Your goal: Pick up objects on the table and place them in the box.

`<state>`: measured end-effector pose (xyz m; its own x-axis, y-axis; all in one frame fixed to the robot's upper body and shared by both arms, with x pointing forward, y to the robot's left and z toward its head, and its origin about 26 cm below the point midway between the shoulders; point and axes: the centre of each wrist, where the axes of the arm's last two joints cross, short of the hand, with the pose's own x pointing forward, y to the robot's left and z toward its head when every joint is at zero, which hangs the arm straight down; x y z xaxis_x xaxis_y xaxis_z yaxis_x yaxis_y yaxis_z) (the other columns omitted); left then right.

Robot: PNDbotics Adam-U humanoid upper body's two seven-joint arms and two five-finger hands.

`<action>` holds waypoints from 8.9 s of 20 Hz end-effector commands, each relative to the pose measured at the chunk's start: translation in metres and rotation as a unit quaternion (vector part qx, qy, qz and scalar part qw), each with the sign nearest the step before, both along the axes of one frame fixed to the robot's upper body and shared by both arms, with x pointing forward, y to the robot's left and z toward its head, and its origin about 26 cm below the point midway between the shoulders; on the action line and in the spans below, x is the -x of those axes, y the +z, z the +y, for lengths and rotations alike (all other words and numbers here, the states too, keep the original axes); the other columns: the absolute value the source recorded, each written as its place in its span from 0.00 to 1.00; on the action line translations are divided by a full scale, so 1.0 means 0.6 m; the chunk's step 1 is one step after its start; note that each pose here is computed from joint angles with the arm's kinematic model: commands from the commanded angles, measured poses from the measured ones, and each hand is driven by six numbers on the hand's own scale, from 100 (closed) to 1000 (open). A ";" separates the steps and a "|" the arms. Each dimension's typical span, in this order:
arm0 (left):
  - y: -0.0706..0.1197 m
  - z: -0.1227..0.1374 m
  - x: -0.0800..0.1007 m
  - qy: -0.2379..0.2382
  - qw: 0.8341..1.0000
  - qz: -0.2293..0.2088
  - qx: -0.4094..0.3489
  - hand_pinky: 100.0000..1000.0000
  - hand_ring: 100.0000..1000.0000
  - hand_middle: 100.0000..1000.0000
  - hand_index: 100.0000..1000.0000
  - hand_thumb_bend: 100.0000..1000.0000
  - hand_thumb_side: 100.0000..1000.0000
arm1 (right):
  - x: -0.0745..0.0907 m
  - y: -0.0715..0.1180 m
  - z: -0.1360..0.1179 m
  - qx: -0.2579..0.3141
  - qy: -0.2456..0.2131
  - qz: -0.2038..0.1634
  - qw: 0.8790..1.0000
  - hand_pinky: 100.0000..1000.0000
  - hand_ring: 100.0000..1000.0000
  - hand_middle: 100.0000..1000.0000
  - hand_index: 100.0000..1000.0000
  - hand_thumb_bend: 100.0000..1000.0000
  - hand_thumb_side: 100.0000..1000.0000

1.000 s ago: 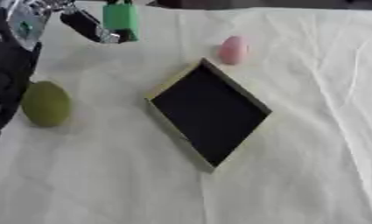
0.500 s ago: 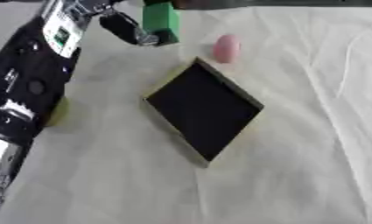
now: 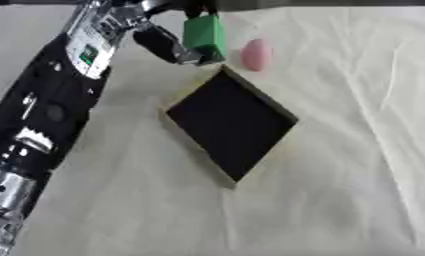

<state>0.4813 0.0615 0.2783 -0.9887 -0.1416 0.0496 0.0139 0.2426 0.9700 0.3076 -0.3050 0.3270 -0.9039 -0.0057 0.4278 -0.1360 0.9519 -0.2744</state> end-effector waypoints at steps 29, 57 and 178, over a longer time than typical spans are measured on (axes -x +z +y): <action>-0.106 -0.089 0.054 -0.075 0.970 -0.060 -0.223 0.56 0.48 0.39 0.60 0.00 0.17 | 0.012 0.013 -0.005 0.012 -0.011 -0.005 1.000 0.93 0.73 0.57 0.74 0.00 0.52; -0.096 -0.080 0.068 -0.023 0.962 -0.152 -0.224 1.00 0.97 0.90 0.99 0.05 0.13 | 0.013 0.009 -0.008 0.005 -0.015 -0.001 1.000 0.93 0.73 0.57 0.74 0.00 0.52; -0.062 0.428 0.091 0.163 0.926 0.068 -0.334 0.96 0.92 0.86 0.96 0.00 0.62 | 0.018 0.014 -0.017 0.011 -0.026 -0.001 1.000 0.94 0.73 0.56 0.75 0.00 0.51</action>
